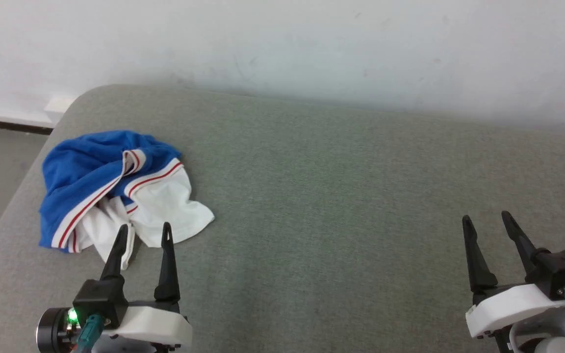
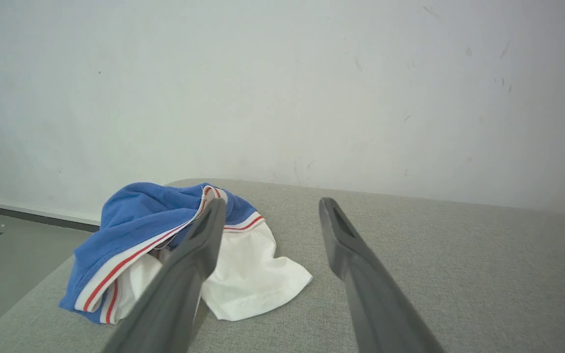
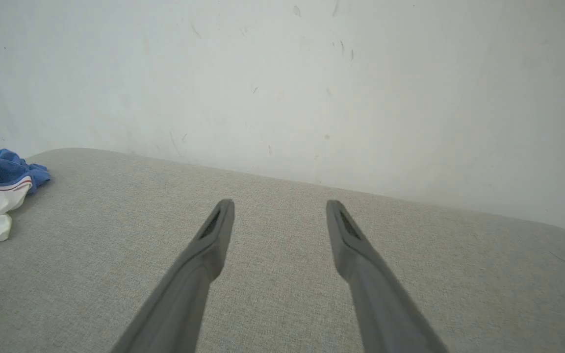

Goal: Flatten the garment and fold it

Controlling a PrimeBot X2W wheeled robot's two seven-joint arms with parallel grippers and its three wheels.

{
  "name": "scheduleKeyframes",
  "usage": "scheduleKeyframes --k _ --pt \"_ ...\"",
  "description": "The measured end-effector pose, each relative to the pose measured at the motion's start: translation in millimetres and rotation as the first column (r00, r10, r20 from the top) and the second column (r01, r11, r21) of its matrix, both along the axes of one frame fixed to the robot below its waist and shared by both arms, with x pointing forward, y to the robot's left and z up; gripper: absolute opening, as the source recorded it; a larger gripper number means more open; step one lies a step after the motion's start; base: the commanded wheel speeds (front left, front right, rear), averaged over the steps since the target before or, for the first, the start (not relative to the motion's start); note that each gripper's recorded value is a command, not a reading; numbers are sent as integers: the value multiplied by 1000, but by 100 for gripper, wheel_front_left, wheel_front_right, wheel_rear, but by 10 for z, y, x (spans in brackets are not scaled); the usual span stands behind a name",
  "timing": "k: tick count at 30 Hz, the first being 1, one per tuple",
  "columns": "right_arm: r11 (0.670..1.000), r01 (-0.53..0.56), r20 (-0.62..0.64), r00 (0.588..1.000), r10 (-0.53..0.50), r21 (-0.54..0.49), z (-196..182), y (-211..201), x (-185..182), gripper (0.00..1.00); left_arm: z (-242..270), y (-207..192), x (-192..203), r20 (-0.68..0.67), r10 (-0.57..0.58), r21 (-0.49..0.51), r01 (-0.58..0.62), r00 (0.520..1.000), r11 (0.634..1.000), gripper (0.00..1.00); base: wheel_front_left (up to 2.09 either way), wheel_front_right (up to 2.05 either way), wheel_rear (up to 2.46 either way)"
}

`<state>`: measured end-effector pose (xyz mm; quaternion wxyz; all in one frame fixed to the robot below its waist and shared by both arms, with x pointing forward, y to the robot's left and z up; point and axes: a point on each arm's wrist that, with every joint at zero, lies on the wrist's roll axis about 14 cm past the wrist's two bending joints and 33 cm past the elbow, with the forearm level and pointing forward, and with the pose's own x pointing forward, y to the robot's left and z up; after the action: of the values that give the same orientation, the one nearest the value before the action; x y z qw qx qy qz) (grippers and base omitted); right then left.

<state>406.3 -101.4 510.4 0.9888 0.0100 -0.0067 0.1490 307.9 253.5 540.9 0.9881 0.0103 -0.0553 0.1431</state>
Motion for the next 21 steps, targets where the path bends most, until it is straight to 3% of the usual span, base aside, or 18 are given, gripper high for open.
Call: scheduleKeyframes --k 21 --pt "978 -209 -1 978 209 -9 -23 737 27 100 -25 368 -547 13 181 -6 -181 983 983 100 0 0 0"
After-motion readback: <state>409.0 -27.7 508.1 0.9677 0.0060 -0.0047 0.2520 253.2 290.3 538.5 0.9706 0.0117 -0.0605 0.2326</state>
